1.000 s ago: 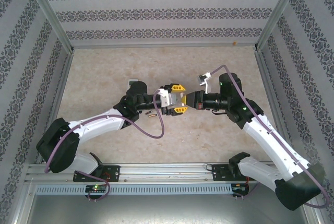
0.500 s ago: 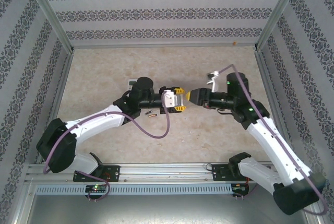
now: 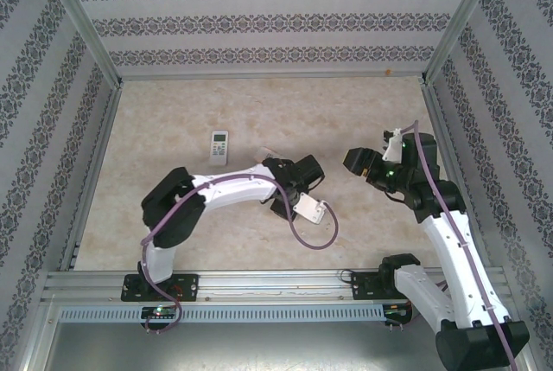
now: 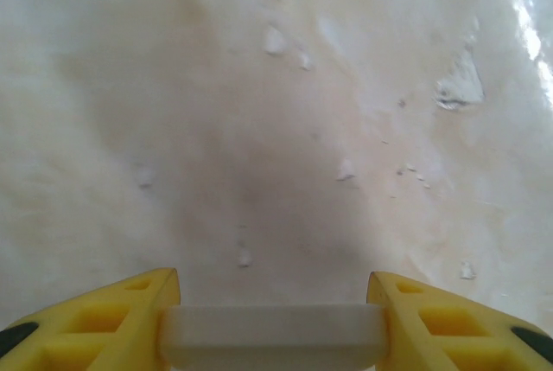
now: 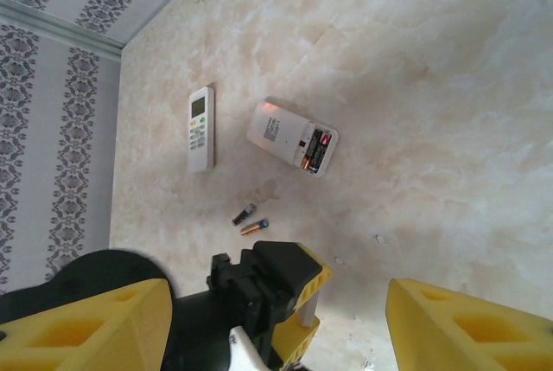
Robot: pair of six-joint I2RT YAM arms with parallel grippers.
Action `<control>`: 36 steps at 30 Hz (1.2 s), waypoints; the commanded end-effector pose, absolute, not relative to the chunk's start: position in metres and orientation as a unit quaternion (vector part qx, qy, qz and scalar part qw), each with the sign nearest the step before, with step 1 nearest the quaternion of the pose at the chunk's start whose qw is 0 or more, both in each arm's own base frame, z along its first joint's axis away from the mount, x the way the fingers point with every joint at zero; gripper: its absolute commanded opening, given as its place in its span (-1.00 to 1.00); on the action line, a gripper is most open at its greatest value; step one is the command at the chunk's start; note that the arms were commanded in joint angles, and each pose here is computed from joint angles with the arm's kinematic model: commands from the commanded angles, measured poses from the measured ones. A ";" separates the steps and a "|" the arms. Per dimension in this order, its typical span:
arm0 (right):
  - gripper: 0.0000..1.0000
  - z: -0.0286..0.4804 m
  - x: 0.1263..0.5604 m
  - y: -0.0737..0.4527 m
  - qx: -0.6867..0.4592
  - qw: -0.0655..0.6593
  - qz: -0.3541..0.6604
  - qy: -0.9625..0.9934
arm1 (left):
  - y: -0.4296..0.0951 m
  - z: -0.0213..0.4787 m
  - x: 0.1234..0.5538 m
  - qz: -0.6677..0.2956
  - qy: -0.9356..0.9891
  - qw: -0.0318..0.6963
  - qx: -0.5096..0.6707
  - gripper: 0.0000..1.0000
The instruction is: Load the batteries into the remote control
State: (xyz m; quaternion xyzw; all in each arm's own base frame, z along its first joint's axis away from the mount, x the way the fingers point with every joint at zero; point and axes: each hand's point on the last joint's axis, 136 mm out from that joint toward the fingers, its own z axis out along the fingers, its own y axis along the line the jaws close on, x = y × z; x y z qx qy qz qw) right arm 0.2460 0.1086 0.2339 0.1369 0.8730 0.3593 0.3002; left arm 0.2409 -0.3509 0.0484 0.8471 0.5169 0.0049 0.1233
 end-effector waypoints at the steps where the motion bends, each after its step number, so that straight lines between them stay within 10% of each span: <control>1: 0.35 0.234 0.240 0.103 0.132 0.313 0.348 0.874 | -0.340 0.046 0.221 -0.012 0.498 0.055 0.865 0.04; 6: 0.36 0.232 0.237 0.101 0.136 0.316 0.349 0.872 | -0.341 0.024 0.217 -0.025 0.498 0.018 0.867 0.12; 9: 0.36 0.232 0.237 0.100 0.135 0.317 0.347 0.872 | -0.345 0.022 0.221 -0.023 0.500 0.028 0.865 0.52; 16: 0.39 0.237 0.247 0.088 0.109 0.360 0.299 0.877 | -0.378 0.096 0.221 -0.107 0.533 0.183 0.819 0.89; 24: 0.56 0.209 0.256 0.135 -0.061 0.383 0.236 0.891 | -0.292 0.273 0.318 -0.445 0.703 0.462 0.307 1.00; 36: 0.79 0.077 0.234 0.246 -0.306 0.184 0.116 0.927 | -0.184 0.244 0.350 -0.420 0.812 0.403 0.034 1.00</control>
